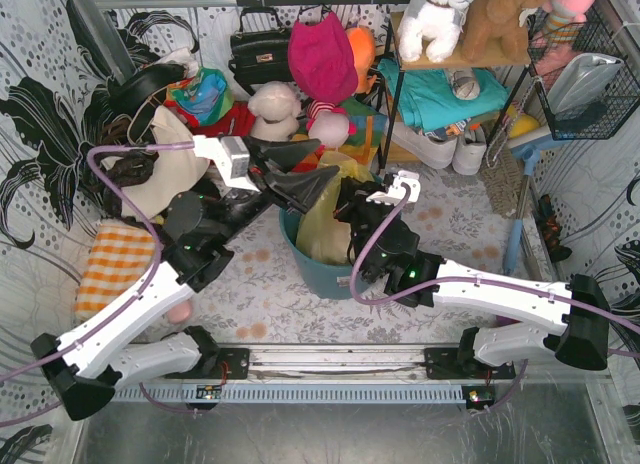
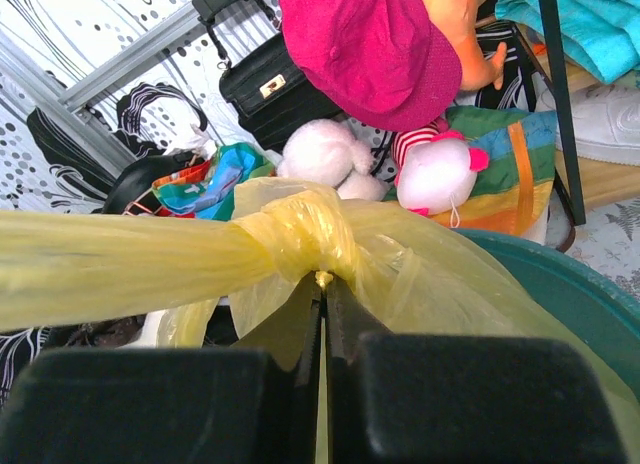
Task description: Tie the trash bag
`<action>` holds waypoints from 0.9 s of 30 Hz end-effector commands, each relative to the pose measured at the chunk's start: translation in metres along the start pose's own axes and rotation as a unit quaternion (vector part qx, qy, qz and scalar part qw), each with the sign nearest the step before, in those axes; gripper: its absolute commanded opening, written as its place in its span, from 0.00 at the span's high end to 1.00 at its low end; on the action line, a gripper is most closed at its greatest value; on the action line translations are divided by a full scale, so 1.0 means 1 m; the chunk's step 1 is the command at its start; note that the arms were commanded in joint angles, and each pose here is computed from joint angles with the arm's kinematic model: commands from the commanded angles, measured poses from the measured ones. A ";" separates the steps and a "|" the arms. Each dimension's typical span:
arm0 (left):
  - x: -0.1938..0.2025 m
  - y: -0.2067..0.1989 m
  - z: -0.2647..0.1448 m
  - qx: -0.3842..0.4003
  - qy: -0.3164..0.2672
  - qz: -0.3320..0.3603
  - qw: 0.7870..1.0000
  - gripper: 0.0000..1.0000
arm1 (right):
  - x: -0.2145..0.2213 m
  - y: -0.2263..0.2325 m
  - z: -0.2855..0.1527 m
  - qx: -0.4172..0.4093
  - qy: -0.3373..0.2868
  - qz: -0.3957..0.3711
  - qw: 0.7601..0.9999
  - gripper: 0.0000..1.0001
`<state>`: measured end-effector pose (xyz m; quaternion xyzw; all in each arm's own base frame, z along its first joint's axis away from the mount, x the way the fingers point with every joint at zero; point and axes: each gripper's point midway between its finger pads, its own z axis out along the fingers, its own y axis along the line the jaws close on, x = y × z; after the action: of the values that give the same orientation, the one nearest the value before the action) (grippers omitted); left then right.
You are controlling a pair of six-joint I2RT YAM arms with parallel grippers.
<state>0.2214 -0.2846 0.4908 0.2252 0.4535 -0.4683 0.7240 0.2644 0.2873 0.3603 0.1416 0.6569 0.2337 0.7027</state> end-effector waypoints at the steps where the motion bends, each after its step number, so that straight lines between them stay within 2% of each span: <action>1: -0.029 0.018 -0.013 -0.062 -0.028 0.031 0.997 0.31 | -0.021 -0.003 -0.001 0.008 -0.024 0.016 1.000 1.00; 10: -0.001 0.048 -0.042 -0.140 0.037 0.022 0.989 0.33 | -0.022 -0.004 -0.001 0.010 -0.020 0.011 1.000 1.00; 16: 0.017 0.066 -0.061 -0.152 0.068 -0.009 0.986 0.36 | -0.019 -0.003 0.000 0.011 -0.013 0.011 1.000 1.00; 21: 0.020 0.062 -0.066 -0.121 0.068 -0.022 0.990 0.36 | -0.019 0.002 0.002 0.007 -0.010 0.010 1.000 1.00; 25: 0.037 0.053 -0.060 -0.074 0.097 -0.036 0.992 0.35 | -0.020 0.005 0.003 0.005 -0.010 0.013 1.000 1.00; 27: 0.050 0.051 -0.059 -0.057 0.113 -0.041 0.991 0.40 | -0.021 0.006 0.003 0.004 -0.010 0.013 1.000 1.00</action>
<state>0.2578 -0.2231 0.4183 0.1696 0.5812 -0.4049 0.6852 0.2645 0.2840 0.3617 0.1356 0.6609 0.2215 0.7042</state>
